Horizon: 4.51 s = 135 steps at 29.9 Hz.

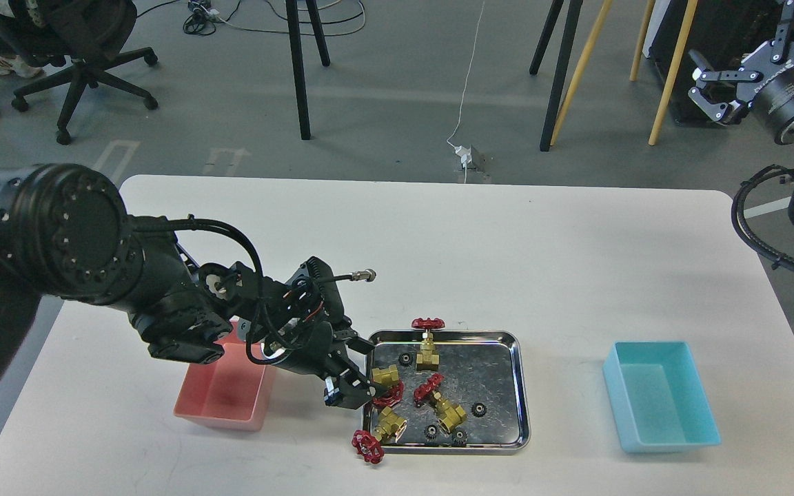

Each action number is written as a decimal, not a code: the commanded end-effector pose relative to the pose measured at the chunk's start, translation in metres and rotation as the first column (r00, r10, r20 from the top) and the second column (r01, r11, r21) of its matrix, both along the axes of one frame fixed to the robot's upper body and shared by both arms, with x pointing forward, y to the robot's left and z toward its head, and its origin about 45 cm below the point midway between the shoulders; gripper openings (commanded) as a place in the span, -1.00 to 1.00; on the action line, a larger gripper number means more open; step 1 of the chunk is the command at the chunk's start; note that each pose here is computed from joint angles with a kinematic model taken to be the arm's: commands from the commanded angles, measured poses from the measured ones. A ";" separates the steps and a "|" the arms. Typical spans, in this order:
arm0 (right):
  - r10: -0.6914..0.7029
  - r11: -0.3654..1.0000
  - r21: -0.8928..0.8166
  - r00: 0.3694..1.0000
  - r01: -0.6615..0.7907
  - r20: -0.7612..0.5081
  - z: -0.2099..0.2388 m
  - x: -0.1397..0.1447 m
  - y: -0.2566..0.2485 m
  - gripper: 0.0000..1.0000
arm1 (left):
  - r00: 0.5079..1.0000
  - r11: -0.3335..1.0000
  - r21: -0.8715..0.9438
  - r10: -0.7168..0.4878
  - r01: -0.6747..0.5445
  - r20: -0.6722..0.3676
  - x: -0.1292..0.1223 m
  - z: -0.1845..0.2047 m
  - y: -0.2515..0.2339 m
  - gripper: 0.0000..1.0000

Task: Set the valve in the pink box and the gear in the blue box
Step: 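Close the left gripper around the red-handled valve, then lift the valve and carry it over the pink box, then lower the valve into the pink box and open the left gripper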

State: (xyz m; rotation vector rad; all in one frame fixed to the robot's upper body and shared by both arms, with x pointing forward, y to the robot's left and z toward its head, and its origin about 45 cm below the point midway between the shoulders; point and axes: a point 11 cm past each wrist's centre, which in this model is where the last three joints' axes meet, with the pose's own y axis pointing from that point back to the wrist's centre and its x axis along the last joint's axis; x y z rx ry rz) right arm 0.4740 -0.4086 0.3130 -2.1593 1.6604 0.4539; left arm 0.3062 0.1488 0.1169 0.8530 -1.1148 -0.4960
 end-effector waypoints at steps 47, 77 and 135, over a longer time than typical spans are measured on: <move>-0.013 1.000 0.003 0.999 0.014 -0.044 -0.022 -0.009 -0.006 1.00 | 1.000 0.999 -0.028 0.025 -0.025 -0.015 0.008 0.016 -0.016 -0.79; 0.079 0.991 0.095 0.976 -0.100 0.202 0.105 0.039 0.076 1.00 | 0.906 0.909 -0.085 0.415 -0.409 0.080 -0.006 0.116 0.190 -0.79; 0.068 0.994 0.074 0.988 -0.078 0.135 0.072 0.033 0.064 1.00 | 0.902 0.902 -0.027 0.430 -0.431 -0.031 -0.037 0.034 0.203 -0.10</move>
